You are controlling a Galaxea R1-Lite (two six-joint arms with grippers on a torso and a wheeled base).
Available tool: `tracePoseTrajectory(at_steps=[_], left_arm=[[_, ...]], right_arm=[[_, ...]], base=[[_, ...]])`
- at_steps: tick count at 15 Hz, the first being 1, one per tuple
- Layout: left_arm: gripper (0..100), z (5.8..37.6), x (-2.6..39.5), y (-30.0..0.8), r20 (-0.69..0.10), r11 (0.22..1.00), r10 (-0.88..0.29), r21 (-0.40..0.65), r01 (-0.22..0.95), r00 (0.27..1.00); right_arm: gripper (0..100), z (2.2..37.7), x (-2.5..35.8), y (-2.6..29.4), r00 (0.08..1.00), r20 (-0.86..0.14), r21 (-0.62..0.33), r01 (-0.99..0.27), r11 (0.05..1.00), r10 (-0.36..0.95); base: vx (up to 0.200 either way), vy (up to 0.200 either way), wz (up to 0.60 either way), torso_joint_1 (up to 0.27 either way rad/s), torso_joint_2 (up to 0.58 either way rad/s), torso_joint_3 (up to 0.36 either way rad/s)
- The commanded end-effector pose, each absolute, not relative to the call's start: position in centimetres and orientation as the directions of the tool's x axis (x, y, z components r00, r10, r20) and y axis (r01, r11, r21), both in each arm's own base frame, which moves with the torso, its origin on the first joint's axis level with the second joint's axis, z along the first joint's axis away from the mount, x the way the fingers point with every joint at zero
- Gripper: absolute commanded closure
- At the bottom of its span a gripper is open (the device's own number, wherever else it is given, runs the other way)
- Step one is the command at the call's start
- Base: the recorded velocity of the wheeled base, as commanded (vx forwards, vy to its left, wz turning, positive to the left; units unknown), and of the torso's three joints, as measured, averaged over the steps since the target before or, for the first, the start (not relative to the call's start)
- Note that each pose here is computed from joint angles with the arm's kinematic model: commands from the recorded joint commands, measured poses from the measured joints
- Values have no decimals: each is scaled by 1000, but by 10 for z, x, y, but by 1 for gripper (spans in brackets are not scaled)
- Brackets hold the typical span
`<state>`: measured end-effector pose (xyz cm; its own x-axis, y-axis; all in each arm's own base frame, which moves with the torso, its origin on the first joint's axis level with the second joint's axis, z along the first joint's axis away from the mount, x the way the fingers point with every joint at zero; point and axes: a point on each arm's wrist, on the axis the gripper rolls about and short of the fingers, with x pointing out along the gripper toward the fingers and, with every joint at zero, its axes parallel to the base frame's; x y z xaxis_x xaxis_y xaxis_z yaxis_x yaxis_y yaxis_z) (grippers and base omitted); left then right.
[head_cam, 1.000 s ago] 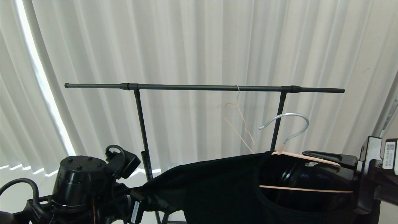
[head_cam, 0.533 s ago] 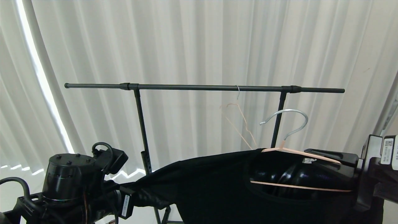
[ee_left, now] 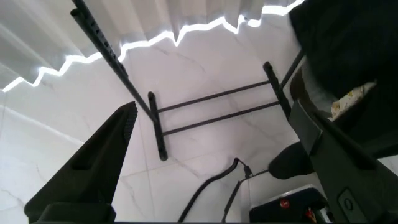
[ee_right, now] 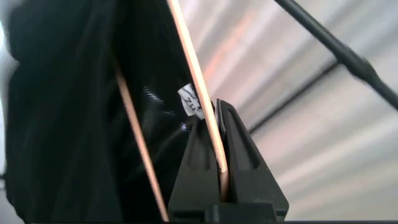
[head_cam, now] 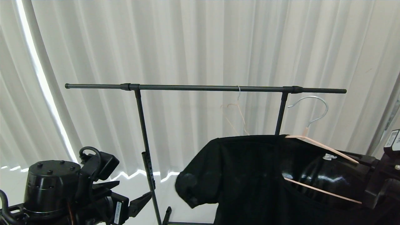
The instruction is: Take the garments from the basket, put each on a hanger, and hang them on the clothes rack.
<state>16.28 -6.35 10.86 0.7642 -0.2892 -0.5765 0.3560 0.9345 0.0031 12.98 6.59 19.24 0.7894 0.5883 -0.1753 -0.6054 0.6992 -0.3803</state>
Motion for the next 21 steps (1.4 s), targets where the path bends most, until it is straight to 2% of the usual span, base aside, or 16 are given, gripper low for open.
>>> tracePoseTrajectory(at_steps=[1,5,8,9,11,13,16,18,21], left_arm=[[0,114,156,-61,-548,934,-298,2,357,782],[0,117,157,-58,-534,948,-276,-13,319,799],[0,112,164,-51,-550,986,-69,90,142,832],[0,112,164,-50,-544,988,-24,115,103,838],[0,113,164,-50,-538,988,-12,121,91,843],[0,118,166,-50,-517,989,-13,118,86,856],[0,122,169,-52,-503,989,-20,117,90,864],[0,123,169,-53,-502,989,-21,116,92,864],[0,123,169,-52,-502,989,-18,117,89,865]], right_arm=[[100,193,124,59,824,-158,-358,-561,746,544],[100,174,116,50,875,-216,-356,-484,799,434],[100,170,116,50,856,-334,-332,-499,800,396],[100,171,121,52,832,-392,-283,-515,810,392],[100,172,132,62,799,-444,-176,-522,835,406],[100,166,148,90,731,-502,-50,-558,828,462],[100,163,168,135,681,-509,36,-594,804,526],[100,160,189,160,709,-451,72,-577,813,543],[100,163,214,180,750,-391,94,-543,834,533]], base=[[0,0,0,0,0,0],[0,0,0,0,0,0],[0,0,0,0,0,0],[0,0,0,0,0,0],[0,0,0,0,0,0],[0,0,0,0,0,0],[0,0,0,0,0,0],[0,0,0,0,0,0],[0,0,0,0,0,0]])
